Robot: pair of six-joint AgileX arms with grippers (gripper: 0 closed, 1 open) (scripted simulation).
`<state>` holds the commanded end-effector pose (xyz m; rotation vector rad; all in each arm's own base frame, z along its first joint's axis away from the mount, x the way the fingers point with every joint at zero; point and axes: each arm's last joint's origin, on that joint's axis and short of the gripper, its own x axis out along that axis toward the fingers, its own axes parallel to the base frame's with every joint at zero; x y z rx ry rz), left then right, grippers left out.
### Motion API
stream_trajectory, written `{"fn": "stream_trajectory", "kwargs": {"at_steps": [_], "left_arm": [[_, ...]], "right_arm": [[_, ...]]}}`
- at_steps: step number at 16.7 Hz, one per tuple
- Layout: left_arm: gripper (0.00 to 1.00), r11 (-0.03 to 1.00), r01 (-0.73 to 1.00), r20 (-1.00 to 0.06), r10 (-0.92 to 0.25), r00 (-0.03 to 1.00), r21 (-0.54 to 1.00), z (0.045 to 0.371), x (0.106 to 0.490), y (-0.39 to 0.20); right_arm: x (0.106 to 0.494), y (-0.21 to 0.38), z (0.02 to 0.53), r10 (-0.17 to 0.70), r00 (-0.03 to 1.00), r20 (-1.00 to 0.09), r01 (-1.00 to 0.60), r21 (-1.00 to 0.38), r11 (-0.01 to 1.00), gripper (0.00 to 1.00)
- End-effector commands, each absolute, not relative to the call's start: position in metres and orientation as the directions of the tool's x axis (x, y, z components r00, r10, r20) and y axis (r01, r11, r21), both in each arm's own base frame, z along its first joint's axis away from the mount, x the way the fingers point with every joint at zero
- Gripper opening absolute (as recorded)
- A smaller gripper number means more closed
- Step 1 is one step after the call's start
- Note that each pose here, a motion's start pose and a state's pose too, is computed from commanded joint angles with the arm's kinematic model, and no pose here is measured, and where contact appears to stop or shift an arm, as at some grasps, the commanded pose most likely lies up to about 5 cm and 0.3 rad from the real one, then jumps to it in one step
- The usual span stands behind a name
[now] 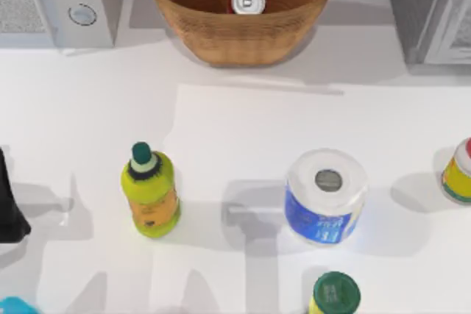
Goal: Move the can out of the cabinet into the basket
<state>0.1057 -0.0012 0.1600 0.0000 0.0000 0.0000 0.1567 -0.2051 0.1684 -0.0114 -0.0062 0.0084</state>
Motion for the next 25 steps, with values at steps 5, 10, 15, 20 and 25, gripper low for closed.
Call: {"fn": "stream_trajectory", "kwargs": {"at_steps": [5, 10, 15, 20, 25], "left_arm": [[1.0, 1.0, 0.0, 0.0, 0.0, 1.0, 0.0, 0.16, 0.106, -0.001], [1.0, 1.0, 0.0, 0.0, 0.0, 1.0, 0.0, 0.16, 0.106, -0.001], [1.0, 1.0, 0.0, 0.0, 0.0, 1.0, 0.0, 0.16, 0.106, -0.001], [1.0, 1.0, 0.0, 0.0, 0.0, 1.0, 0.0, 0.16, 0.106, -0.001], [1.0, 1.0, 0.0, 0.0, 0.0, 1.0, 0.0, 0.16, 0.106, -0.001]], "right_arm": [[0.174, -0.242, 0.22, 0.015, 1.0, 0.018, -0.014, -0.034, 0.999, 1.0], [0.189, -0.275, 0.309, 0.005, 1.0, -0.008, -0.005, 0.011, 1.0, 1.0], [0.182, -0.26, 0.417, 0.003, 1.0, -0.028, -0.002, 0.046, 0.999, 1.0], [0.16, -0.213, 0.495, 0.002, 1.0, -0.011, -0.002, 0.016, 1.0, 1.0], [0.154, -0.2, 0.51, 0.003, 1.0, -0.003, -0.002, 0.003, 1.0, 1.0]]}}
